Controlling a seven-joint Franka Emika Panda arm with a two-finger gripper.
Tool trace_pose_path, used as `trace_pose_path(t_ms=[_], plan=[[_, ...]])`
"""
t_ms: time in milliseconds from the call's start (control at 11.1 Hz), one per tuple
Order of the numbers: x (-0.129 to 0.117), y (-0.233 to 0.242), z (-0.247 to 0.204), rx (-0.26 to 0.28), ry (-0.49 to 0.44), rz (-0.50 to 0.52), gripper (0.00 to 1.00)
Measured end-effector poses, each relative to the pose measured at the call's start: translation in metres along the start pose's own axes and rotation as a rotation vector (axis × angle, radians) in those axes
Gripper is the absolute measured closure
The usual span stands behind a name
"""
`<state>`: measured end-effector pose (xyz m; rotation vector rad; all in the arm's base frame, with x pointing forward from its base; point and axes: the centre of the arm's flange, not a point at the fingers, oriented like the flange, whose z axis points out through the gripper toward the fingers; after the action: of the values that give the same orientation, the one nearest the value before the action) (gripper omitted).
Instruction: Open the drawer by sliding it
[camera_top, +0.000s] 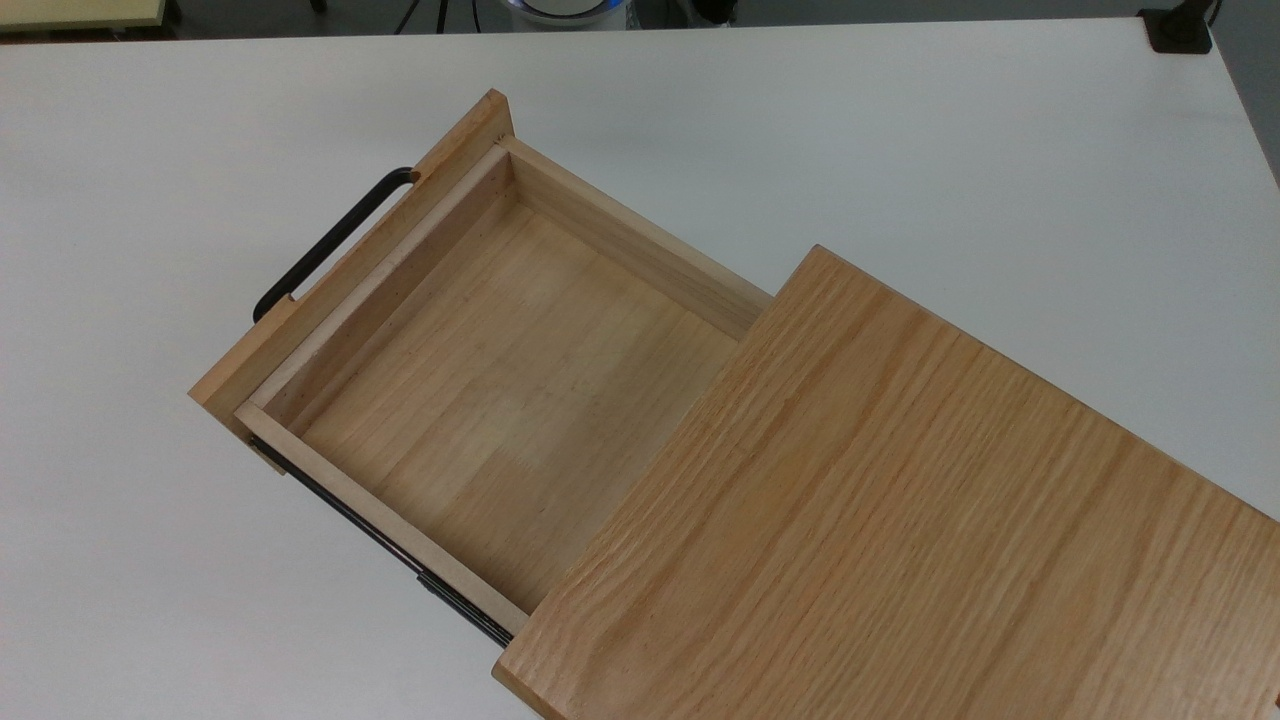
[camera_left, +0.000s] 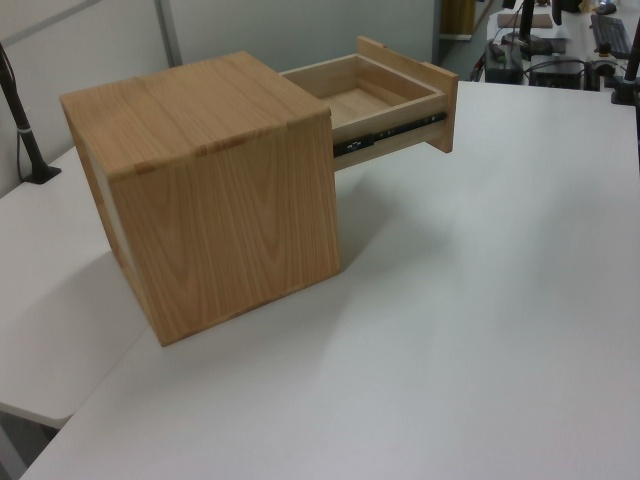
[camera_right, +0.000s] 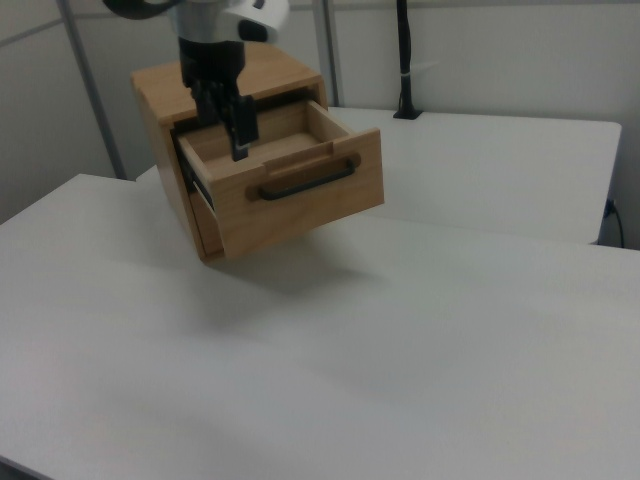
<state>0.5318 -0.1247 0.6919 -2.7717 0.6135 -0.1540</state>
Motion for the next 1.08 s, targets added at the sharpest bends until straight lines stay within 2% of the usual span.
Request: trace_pose_path(t_ms=[269, 629, 718, 1077], plan=[[-0.025, -0.015, 0.001, -0.072, -0.011, -0.034, 0.0], [-0.044, -0.059, 0.045, -0.255, -0.035, -0.17, 0.0], [-0.045, -0.063, 0.053, -0.284, -0.032, -0.21, 0.0], [-0.044, -0.06, 0.06, -0.302, -0.046, -0.269, 0.0]])
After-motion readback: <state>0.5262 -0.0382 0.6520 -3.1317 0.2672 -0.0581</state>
